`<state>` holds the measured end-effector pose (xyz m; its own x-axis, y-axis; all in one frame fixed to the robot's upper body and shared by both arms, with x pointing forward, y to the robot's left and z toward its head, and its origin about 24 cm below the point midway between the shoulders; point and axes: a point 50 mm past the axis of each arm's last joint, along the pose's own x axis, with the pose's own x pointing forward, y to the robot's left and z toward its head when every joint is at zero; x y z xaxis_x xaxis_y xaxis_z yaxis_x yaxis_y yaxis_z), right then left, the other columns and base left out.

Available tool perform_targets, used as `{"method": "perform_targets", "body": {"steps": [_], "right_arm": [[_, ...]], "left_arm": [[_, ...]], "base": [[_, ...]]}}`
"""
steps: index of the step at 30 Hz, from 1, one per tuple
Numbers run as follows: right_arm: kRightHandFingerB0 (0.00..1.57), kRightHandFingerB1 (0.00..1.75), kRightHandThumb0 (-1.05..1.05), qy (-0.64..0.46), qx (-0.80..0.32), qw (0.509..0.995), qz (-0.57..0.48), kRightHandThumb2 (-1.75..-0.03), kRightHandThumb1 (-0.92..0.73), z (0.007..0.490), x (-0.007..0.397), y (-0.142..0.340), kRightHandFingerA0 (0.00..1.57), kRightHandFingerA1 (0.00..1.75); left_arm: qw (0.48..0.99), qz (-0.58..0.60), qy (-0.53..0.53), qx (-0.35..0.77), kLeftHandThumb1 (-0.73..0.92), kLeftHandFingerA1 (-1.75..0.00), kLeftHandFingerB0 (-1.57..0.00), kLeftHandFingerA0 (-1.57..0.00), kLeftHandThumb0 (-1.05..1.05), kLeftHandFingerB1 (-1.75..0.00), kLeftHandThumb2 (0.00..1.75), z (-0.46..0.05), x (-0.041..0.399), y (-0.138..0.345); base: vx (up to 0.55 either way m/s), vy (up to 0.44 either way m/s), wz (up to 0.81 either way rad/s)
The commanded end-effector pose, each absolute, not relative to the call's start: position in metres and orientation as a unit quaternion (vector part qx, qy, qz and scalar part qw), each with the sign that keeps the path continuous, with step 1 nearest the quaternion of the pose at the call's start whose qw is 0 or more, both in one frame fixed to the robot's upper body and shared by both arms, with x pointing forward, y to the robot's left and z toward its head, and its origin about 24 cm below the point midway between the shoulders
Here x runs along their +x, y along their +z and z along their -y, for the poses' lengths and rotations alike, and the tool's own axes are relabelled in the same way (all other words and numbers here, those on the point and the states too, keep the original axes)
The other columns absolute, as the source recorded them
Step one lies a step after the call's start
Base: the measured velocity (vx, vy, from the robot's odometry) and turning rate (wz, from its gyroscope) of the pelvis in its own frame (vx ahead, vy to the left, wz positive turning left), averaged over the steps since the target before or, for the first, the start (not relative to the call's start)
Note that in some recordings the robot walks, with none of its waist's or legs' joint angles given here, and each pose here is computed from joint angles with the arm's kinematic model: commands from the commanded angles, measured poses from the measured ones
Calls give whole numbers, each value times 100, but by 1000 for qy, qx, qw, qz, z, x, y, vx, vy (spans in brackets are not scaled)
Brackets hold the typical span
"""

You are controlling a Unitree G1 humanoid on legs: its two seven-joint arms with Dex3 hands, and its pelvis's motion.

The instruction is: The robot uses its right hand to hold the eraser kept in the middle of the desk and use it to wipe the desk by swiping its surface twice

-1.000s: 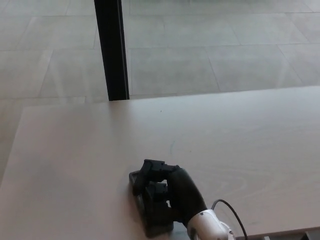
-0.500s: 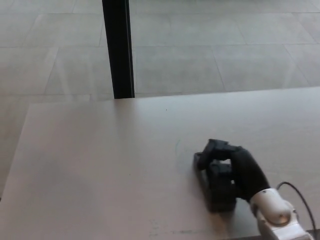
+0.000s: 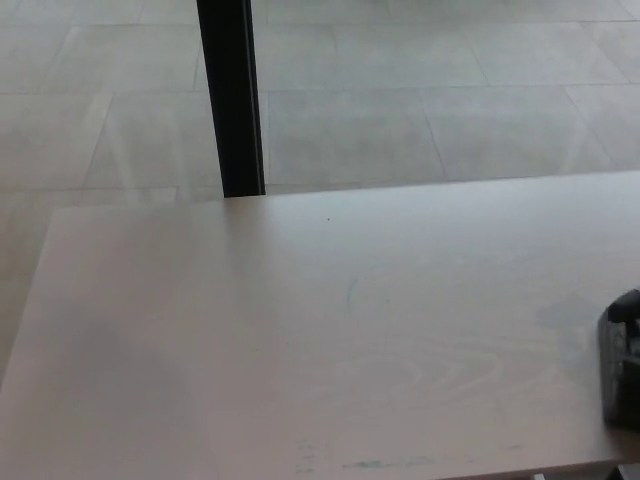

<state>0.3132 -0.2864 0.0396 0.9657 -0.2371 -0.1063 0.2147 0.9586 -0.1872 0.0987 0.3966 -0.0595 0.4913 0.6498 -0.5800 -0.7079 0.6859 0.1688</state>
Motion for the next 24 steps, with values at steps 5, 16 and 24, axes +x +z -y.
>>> {"method": "perform_targets", "body": {"steps": [5,16,24], "right_arm": [[79,158,-20,-143,-38,984,-103,-110,-54,297,300,20,101,175],[76,101,-20,-96,-56,991,-71,-87,-70,292,310,37,96,175],[23,45,-63,-49,-49,997,-32,-90,-59,298,332,88,74,62]], "left_arm": [[862,-310,400,-33,80,-84,-36,-52,-50,-59,64,-401,93,-56],[863,-303,402,-47,78,-88,-36,-52,-51,-62,66,-401,94,-56],[862,-300,406,-46,79,-87,-34,-50,-50,-60,64,-402,93,-54]], "base": [[0,0,0],[0,0,0],[0,0,0]]}}
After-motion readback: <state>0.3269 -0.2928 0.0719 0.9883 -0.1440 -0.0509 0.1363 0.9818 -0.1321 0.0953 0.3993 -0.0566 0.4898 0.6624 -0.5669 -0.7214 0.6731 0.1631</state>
